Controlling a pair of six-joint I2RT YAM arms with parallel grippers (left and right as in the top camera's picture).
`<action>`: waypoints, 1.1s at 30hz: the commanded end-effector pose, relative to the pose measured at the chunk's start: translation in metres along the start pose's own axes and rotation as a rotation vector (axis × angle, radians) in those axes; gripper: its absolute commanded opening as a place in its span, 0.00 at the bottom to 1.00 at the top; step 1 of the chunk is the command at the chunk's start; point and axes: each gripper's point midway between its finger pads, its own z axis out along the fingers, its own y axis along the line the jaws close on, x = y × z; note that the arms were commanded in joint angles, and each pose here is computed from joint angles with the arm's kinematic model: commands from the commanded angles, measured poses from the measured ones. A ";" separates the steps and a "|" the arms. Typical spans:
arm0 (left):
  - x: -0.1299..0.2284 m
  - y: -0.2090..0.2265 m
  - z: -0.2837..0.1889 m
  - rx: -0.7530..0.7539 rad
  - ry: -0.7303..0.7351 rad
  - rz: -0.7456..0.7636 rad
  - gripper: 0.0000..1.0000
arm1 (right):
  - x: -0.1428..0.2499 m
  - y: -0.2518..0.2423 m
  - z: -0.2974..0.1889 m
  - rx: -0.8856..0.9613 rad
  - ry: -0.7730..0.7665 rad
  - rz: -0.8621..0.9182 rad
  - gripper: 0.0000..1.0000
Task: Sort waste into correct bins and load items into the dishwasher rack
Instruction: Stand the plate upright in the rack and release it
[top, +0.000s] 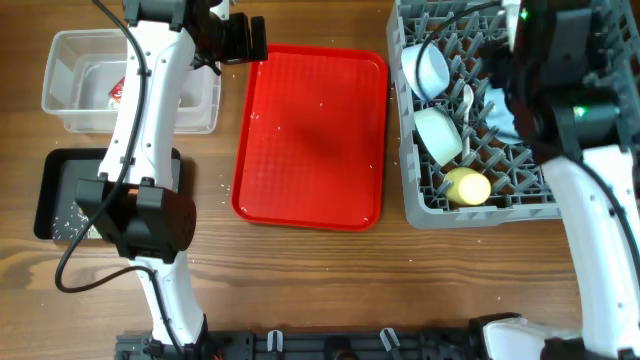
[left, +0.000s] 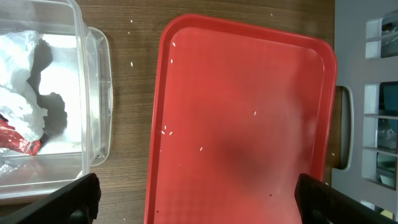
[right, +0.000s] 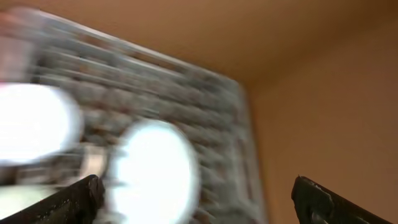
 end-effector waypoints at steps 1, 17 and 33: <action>0.002 0.002 0.007 -0.009 0.014 -0.008 1.00 | -0.037 0.080 -0.037 -0.439 -0.188 0.049 1.00; 0.002 0.002 0.007 -0.009 0.014 -0.008 1.00 | -0.049 0.135 -0.077 -0.842 0.045 0.771 1.00; 0.002 0.002 0.007 -0.009 0.014 -0.008 1.00 | -0.060 0.122 -0.069 -0.780 -0.166 0.446 1.00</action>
